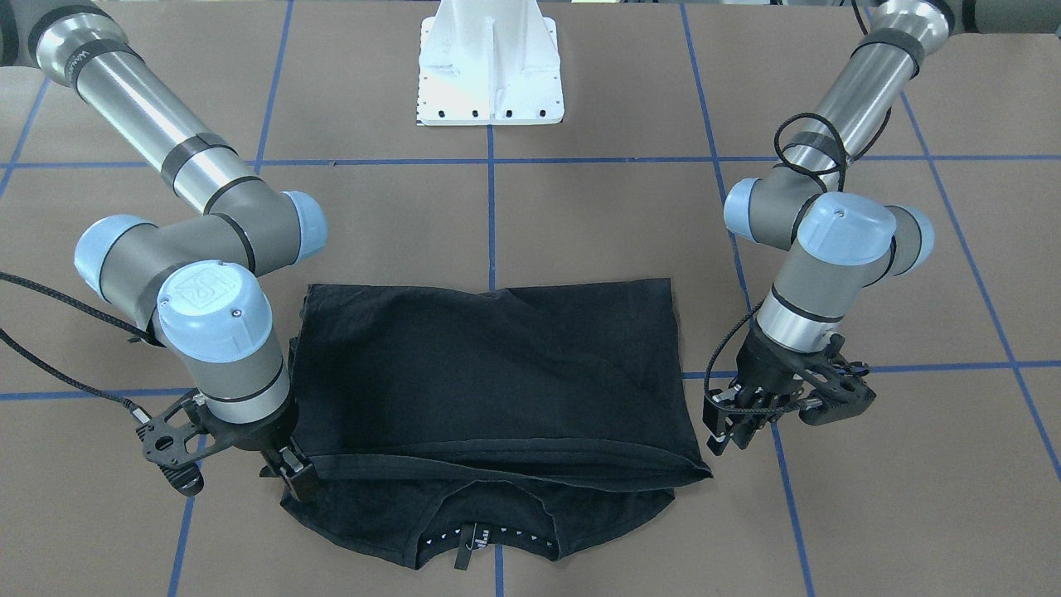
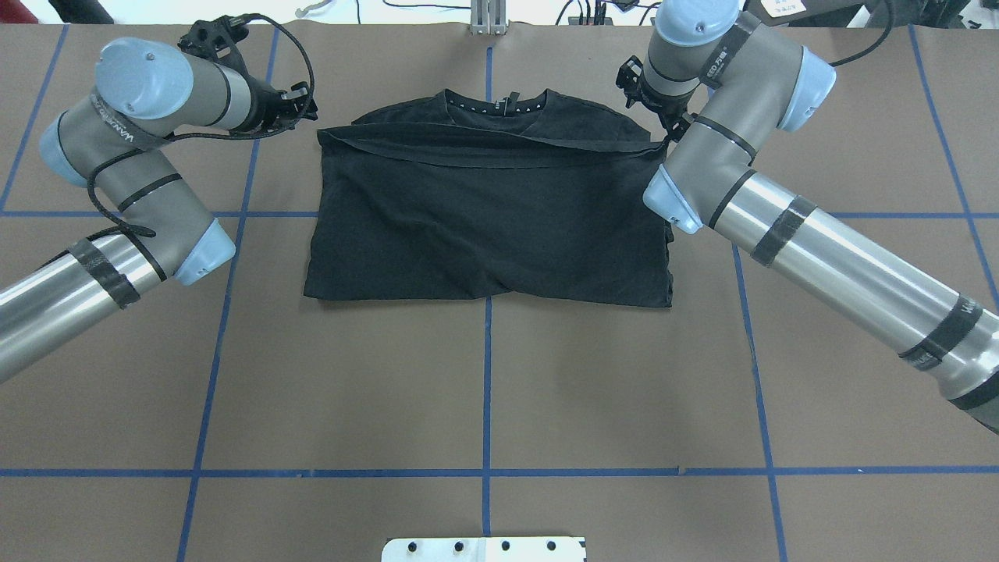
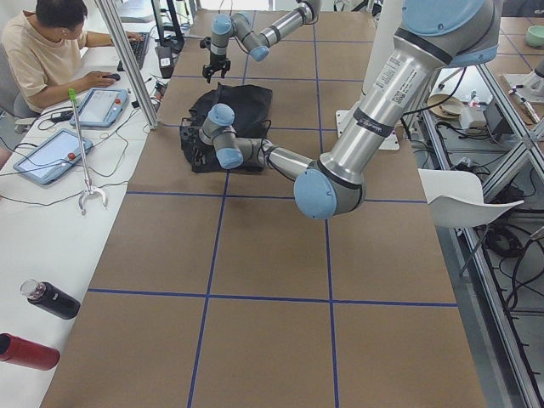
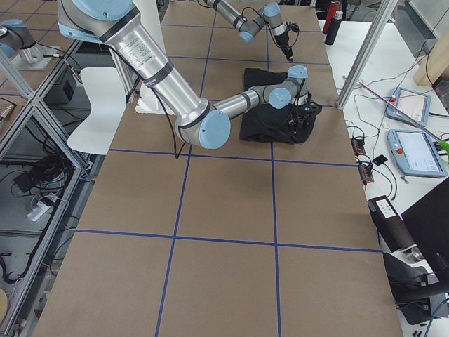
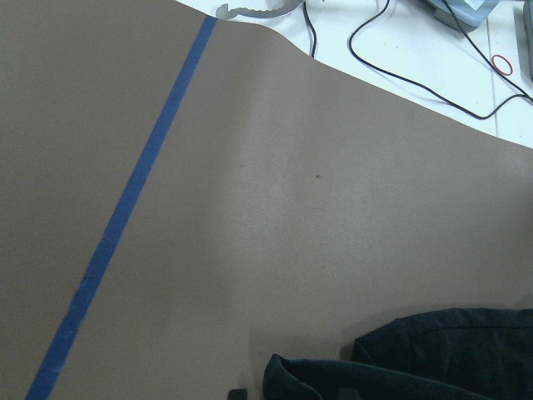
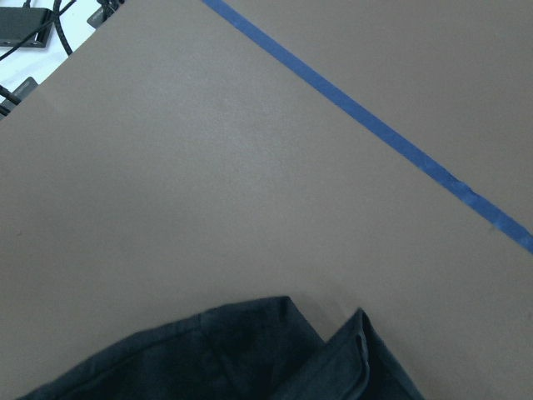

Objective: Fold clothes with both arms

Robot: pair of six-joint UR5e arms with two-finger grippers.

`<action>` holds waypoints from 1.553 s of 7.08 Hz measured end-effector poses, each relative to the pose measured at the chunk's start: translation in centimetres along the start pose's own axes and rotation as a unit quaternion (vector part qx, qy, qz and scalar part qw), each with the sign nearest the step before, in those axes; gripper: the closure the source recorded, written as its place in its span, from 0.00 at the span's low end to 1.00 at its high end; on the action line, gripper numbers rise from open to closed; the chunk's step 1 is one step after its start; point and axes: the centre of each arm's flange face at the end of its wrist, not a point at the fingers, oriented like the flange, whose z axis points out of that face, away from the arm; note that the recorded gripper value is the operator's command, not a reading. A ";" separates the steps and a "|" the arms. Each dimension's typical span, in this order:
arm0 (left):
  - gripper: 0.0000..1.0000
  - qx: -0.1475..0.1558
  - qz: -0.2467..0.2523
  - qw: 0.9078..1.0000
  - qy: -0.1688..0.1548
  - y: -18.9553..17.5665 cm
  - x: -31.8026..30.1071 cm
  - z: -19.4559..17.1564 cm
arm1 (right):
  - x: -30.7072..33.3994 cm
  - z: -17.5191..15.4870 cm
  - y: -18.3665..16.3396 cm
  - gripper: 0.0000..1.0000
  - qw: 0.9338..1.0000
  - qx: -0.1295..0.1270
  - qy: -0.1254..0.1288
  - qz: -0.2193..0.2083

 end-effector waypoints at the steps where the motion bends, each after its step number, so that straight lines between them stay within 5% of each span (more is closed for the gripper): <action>1: 0.53 0.001 0.000 1.000 0.005 0.0 0.4 -0.6 | 2.7 -1.2 1.7 0.04 1.000 -0.021 -0.013 0.010; 3: 0.53 0.003 -0.005 1.000 0.010 -0.1 0.8 -1.2 | 10.7 -3.3 7.6 0.04 0.998 -0.051 -0.032 0.007; 6: 0.53 0.004 -0.010 1.000 0.010 0.0 0.6 -1.4 | 19.0 -2.7 14.0 0.13 0.999 -0.032 -0.030 -0.024; 8: 0.53 0.004 -0.010 1.000 0.010 0.1 0.4 -1.5 | 20.3 -1.5 15.3 0.19 0.999 -0.022 -0.022 -0.032; 10: 0.53 0.004 -0.010 1.000 0.009 0.1 0.3 -1.5 | 20.7 -0.9 15.9 0.35 0.999 -0.021 -0.017 -0.037; 11: 0.53 0.004 -0.010 1.000 0.009 0.1 0.3 -1.5 | 20.7 -0.8 16.2 0.61 0.999 -0.022 -0.016 -0.038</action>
